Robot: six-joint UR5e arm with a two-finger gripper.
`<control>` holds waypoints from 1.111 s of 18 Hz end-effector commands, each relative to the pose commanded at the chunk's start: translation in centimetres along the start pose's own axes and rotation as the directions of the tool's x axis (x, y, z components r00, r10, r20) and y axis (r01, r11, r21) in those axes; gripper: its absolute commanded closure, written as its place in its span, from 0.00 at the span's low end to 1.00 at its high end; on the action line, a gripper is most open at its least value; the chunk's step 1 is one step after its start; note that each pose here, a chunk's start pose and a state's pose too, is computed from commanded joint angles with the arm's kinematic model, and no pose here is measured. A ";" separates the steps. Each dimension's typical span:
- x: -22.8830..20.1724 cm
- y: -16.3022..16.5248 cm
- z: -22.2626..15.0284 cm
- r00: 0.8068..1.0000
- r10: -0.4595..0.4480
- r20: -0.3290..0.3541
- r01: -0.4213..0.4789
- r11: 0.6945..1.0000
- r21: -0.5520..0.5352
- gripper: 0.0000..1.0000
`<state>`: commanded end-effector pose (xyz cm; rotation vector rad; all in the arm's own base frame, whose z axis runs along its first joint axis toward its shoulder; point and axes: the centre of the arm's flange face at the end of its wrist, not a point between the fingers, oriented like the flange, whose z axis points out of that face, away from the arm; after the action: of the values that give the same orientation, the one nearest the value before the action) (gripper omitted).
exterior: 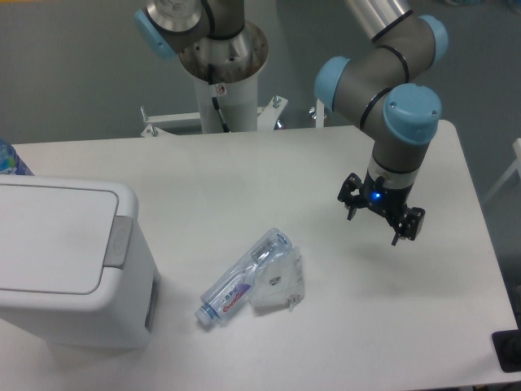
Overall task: Open the trash can
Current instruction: 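Move the open gripper over the table toward the white trash can lid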
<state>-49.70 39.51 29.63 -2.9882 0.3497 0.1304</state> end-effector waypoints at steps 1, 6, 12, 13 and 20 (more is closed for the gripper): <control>0.1 -0.1 -0.3 1.000 -0.001 0.004 0.001 1.000 0.001 0.00; 1.0 -1.4 -1.1 1.000 0.013 0.008 -0.013 1.000 0.011 0.00; 2.5 -4.1 -3.3 0.993 -0.116 0.011 0.114 0.990 0.085 0.00; 2.7 -4.6 -4.0 0.988 -0.155 0.007 0.153 0.982 0.113 0.00; 3.9 -10.5 -9.7 0.927 -0.372 -0.035 0.368 0.890 0.270 0.00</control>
<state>-42.79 47.38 40.08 -2.7144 -0.1960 0.0622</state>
